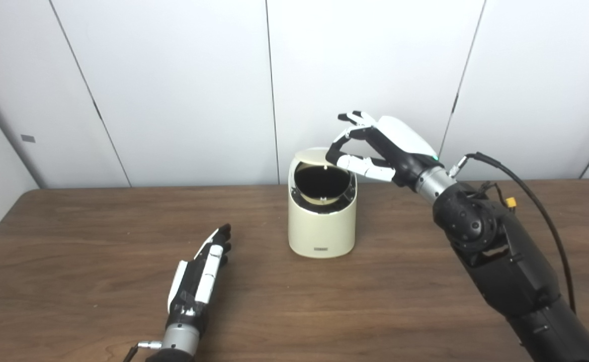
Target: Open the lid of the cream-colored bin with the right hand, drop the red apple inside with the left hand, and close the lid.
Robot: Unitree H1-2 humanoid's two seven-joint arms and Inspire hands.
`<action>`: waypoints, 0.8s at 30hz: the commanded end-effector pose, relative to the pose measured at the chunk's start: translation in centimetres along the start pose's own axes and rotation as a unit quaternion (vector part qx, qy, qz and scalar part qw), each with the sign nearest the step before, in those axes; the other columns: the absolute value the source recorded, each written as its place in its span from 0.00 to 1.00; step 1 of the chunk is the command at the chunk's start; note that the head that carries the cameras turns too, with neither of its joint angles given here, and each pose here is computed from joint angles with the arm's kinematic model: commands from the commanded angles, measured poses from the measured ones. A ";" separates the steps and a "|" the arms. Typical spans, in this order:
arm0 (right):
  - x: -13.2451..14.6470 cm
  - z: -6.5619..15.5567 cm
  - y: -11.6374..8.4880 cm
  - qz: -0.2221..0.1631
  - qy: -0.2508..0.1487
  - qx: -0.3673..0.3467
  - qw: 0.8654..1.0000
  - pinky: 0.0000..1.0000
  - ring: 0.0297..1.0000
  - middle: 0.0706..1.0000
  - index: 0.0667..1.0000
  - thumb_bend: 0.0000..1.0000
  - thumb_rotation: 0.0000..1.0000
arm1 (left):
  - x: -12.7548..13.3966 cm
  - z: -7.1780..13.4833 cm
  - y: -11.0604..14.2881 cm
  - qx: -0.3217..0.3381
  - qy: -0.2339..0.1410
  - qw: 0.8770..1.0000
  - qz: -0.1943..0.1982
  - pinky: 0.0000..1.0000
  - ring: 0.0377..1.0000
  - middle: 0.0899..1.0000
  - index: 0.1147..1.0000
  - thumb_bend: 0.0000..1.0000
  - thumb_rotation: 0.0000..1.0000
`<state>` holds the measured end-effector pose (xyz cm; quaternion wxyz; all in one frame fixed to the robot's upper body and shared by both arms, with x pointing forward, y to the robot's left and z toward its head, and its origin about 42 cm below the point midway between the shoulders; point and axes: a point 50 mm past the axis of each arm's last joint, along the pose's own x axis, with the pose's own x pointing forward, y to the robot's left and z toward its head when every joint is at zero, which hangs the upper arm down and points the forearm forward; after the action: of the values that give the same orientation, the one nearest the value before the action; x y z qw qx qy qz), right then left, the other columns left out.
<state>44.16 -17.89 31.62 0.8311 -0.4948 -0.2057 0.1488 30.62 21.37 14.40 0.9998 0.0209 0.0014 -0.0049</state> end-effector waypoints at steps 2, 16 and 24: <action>0.0 1.4 -1.9 -0.019 -0.038 -0.033 0.999 0.95 1.00 0.95 0.60 0.55 1.00 | 0.5 2.1 -0.2 0.004 -0.041 0.999 0.001 0.95 0.94 0.93 0.93 0.52 0.93; -1.6 1.6 -0.5 0.030 -0.046 -0.079 0.995 0.98 1.00 0.97 0.70 0.53 0.96 | 0.1 2.7 -0.7 0.009 -0.051 0.999 0.010 0.91 0.91 0.91 0.89 0.56 0.89; -1.7 1.4 0.2 0.033 -0.046 -0.083 0.995 1.00 1.00 0.97 0.71 0.51 0.96 | 0.0 2.9 -1.0 0.000 -0.055 0.998 0.011 0.89 0.90 0.90 0.89 0.50 0.94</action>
<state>42.12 -17.73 30.02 0.7820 -0.5579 -0.2054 0.1871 30.39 20.53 15.33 0.9996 0.0222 -0.0144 0.0033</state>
